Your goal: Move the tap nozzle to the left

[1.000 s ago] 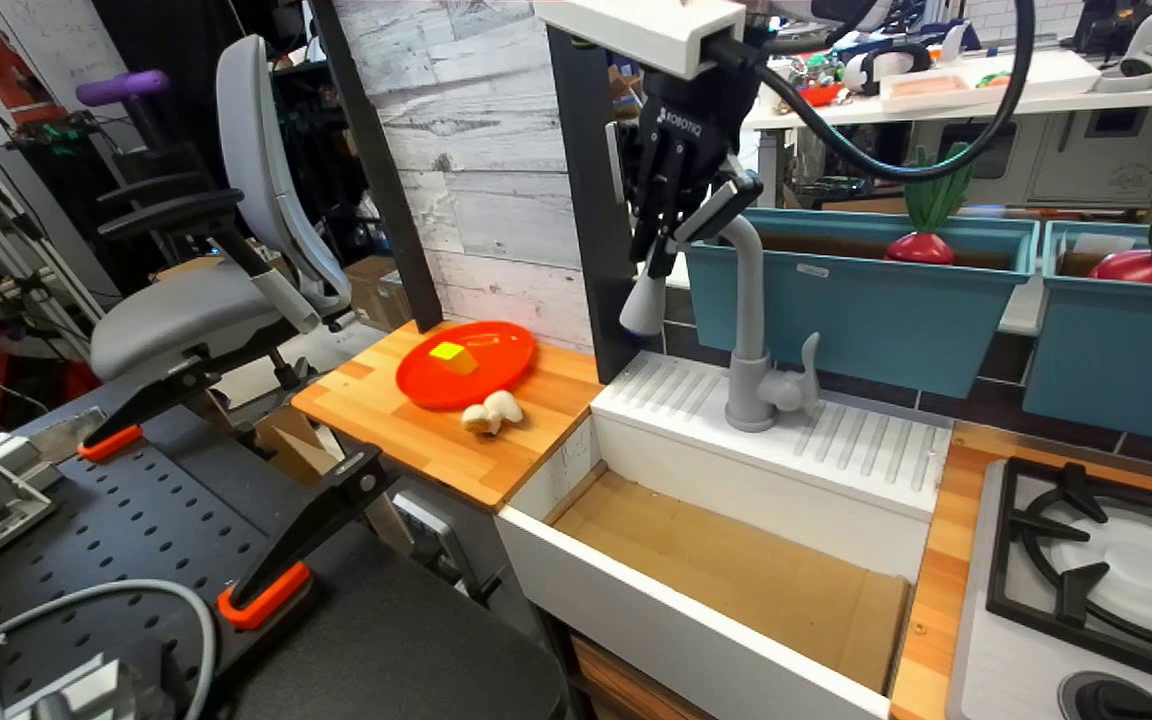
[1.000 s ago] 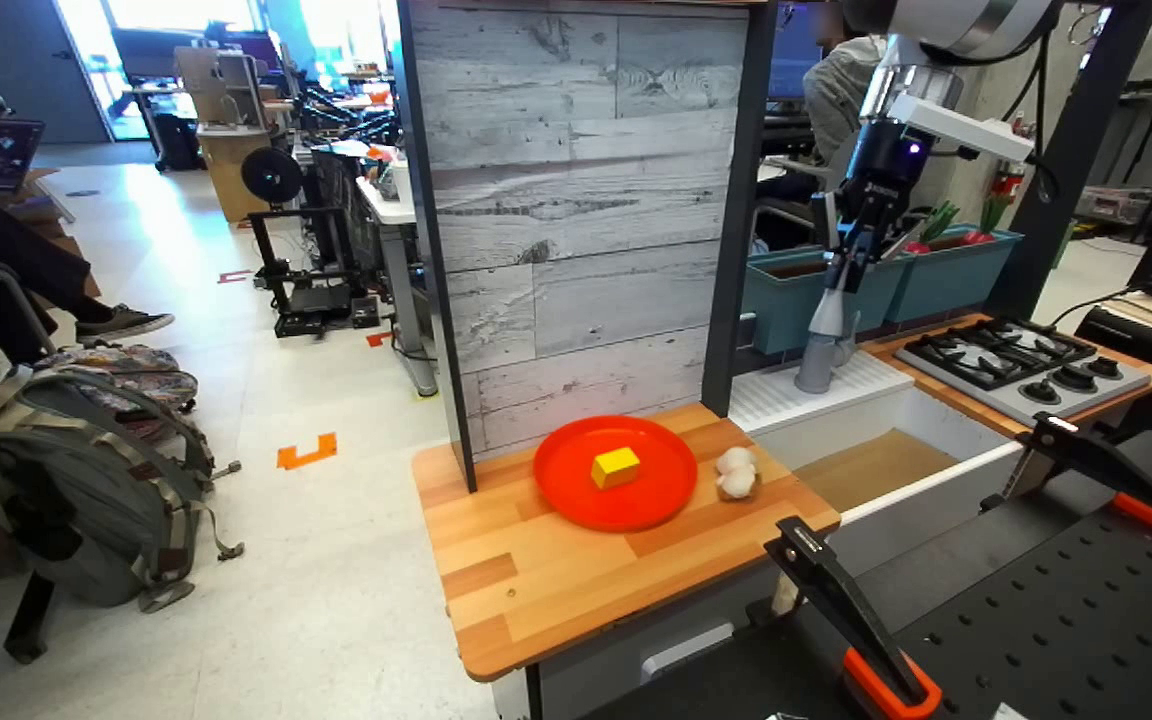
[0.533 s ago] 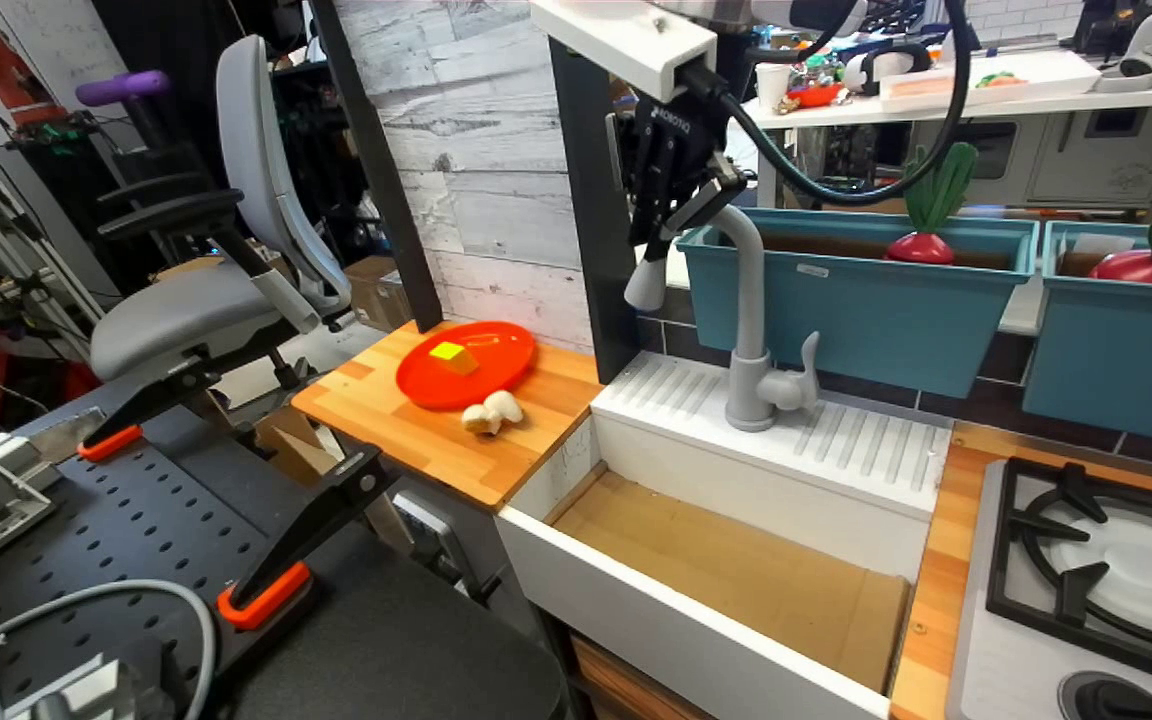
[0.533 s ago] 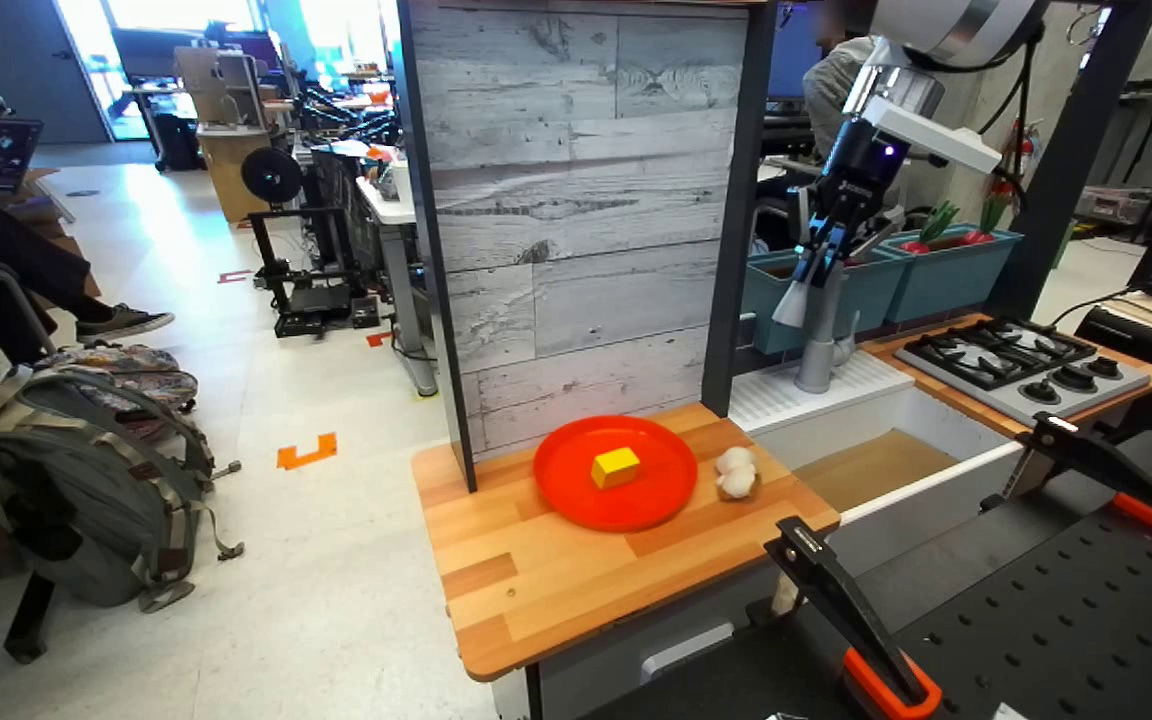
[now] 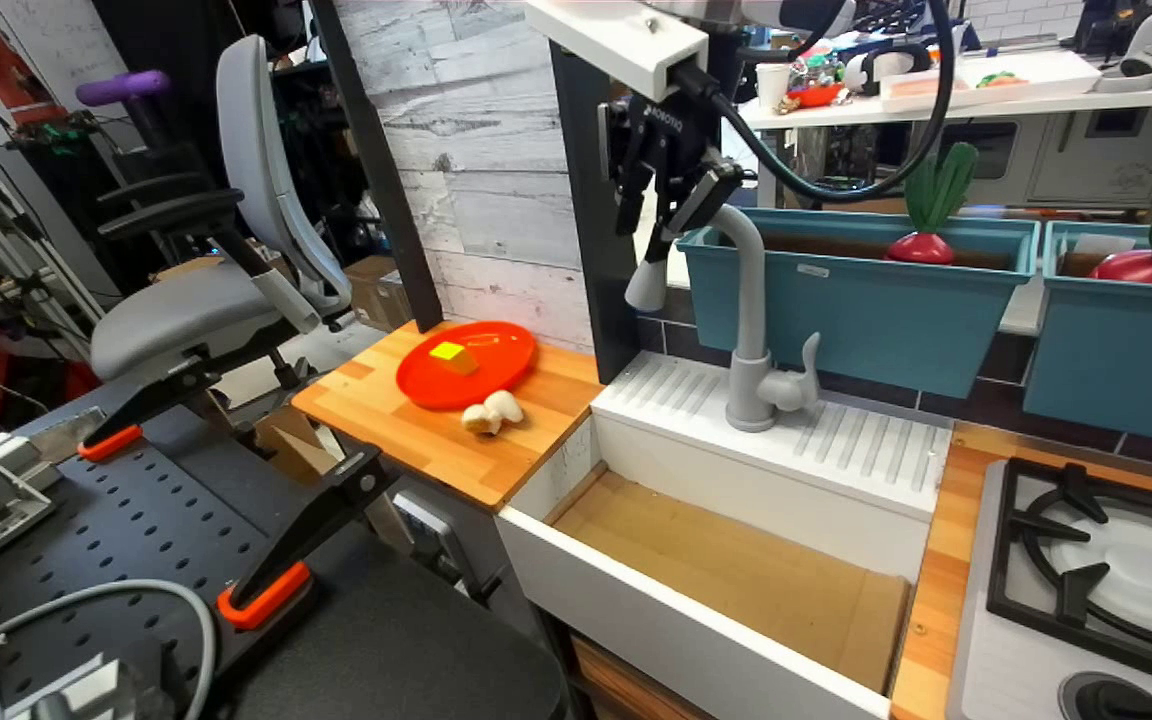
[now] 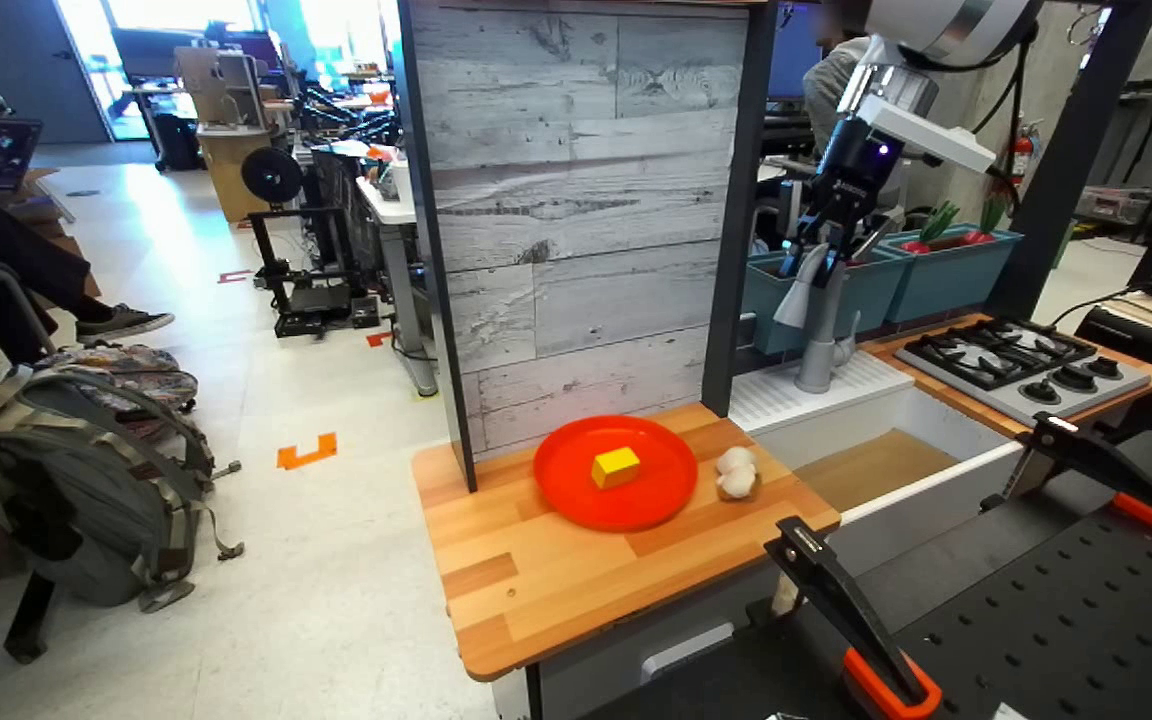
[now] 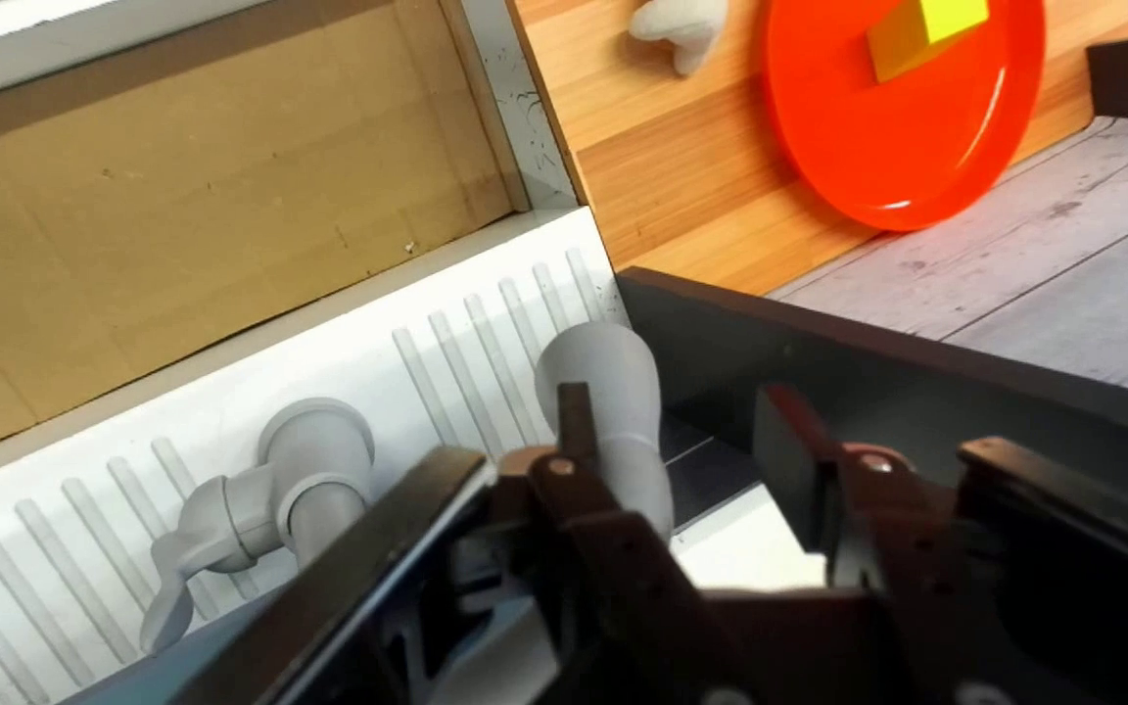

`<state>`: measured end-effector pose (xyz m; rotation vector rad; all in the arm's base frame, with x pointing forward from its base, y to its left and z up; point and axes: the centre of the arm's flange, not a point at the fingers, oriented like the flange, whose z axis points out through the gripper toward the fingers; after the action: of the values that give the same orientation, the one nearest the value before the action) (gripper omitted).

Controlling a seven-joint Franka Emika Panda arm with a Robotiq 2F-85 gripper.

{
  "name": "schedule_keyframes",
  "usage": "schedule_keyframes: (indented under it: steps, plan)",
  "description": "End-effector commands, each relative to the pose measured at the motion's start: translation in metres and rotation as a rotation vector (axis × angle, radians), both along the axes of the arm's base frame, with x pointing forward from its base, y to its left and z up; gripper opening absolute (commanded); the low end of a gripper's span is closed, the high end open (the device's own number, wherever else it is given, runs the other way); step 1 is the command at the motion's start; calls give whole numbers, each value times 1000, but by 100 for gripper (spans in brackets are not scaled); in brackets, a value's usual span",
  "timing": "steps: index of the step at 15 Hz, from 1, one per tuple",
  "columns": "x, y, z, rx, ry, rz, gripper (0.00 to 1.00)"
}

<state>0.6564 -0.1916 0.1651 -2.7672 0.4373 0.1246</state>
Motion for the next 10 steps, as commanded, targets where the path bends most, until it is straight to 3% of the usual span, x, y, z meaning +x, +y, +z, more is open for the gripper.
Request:
schedule_keyframes:
  steps: [1,4,10]
  plan:
    - [2,17,13,6,-59,38,77]
    - [-12,19,19,3,-60,76,99]
    - [-47,9,49,-18,-59,170,100]
